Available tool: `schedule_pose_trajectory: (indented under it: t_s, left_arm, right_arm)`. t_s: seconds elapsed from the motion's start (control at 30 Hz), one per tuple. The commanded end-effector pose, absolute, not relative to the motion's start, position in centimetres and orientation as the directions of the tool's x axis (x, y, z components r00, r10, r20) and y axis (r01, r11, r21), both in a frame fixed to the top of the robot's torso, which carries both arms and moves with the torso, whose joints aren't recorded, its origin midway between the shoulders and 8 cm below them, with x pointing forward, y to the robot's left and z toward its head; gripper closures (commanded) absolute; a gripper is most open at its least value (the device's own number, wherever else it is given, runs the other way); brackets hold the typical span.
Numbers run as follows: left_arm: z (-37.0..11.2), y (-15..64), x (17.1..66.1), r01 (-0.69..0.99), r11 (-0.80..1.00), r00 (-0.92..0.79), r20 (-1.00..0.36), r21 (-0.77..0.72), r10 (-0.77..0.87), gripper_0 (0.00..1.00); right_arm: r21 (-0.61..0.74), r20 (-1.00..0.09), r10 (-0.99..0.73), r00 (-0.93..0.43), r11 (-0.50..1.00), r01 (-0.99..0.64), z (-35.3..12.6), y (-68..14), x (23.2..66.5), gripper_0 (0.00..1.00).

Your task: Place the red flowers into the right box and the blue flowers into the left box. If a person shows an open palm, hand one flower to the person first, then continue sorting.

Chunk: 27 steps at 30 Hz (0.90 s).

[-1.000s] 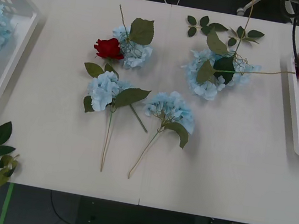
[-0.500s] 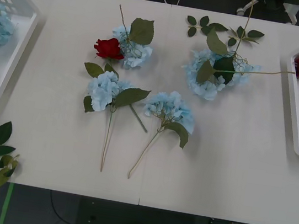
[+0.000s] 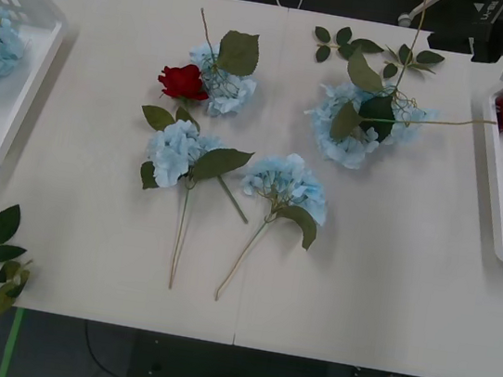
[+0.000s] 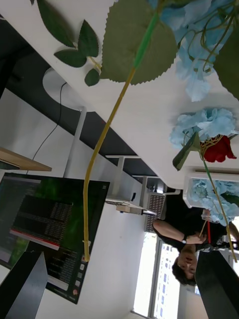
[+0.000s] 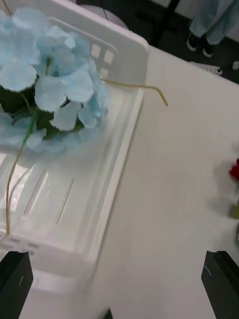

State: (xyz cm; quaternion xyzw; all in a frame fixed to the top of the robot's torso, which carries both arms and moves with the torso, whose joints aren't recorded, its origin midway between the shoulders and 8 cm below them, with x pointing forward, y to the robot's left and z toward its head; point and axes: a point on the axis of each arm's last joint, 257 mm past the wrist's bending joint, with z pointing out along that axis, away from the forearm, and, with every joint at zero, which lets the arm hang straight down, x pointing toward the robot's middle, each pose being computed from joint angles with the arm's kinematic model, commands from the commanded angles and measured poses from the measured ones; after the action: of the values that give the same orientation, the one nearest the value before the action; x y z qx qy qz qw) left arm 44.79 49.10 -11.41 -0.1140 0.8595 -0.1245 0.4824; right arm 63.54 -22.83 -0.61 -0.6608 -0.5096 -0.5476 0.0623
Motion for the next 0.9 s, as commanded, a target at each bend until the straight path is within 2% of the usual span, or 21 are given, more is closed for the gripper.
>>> schedule_pose_trajectory:
  t_s: [0.03,0.5,0.7,0.9]
  left_arm:
    - [-11.9,45.2,43.5,-0.033,0.928,-0.545,-0.771,-0.372,-0.329,0.0]
    - [-24.7,24.4,43.1,0.177,0.892,-0.731,-0.663,-0.416,-0.164,0.0]
    - [-25.5,20.3,41.9,0.212,0.881,-0.82,-0.567,-0.423,-0.075,0.0]
    - [-25.4,15.0,42.7,0.266,0.885,-0.83,-0.558,-0.381,0.009,0.0]
  right_arm:
    - [0.519,0.74,0.661,-0.12,-0.45,0.727,-1.7,-24.2,64.3,0.13]
    - [0.477,0.718,0.695,-0.047,-0.441,0.76,-9.4,-22.3,65.6,0.12]
    - [0.491,0.718,0.695,-0.039,-0.465,0.737,-11.3,-21.1,66.9,0.12]
    - [0.519,0.703,0.709,-0.053,-0.461,0.72,-12.2,-19.9,67.6,0.13]
